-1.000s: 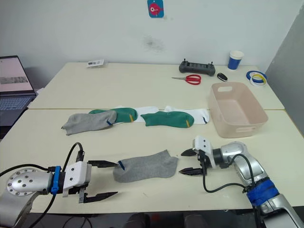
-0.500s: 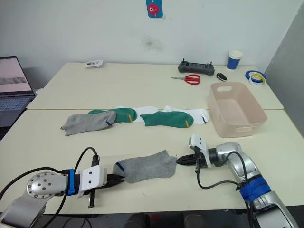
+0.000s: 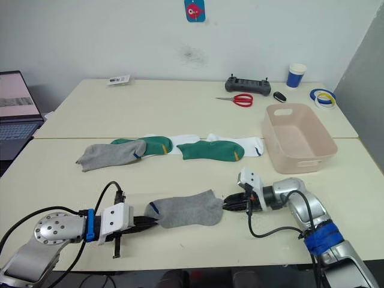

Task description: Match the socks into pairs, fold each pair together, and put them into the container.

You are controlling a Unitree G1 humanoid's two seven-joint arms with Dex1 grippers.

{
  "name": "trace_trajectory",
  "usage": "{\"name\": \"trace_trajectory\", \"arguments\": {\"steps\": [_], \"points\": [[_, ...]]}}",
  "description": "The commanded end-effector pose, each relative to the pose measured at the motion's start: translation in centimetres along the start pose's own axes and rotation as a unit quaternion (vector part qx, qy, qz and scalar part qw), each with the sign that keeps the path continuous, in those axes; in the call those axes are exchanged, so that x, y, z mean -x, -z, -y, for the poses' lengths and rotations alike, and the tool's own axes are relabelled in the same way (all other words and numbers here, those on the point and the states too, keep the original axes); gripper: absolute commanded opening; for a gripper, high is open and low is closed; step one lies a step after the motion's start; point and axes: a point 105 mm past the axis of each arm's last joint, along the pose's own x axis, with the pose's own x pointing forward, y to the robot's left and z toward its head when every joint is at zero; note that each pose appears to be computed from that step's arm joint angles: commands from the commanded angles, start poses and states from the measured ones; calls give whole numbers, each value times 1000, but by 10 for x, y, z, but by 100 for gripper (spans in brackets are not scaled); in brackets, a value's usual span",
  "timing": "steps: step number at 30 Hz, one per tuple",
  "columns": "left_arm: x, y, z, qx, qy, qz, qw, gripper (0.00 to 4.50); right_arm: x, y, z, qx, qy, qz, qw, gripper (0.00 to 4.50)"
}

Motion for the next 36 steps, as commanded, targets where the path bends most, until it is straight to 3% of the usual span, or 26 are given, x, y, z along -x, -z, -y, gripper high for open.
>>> {"name": "trace_trajectory", "arguments": {"steps": [1,10,20,23,28,36], "points": [[5,1,-1,-7,3,1,1000,0,9,-12,-1,-1,4,19,1000,231],[6,11,-5,-48,6,-16,999,0,7,-25,-8,-45,-7,51,998,231],[3,10,-6,-53,6,-7,999,0,-9,-13,-12,-36,-10,31,999,231],[3,11,-5,-52,6,-7,999,0,-9,-15,-11,-35,-10,36,999,172],[3,17,-3,-53,8,-11,999,0,-9,-16,-12,-31,-17,36,999,4],[7,20,-11,-85,5,-16,996,0,-2,-14,-21,-27,-32,27,999,4]]}}
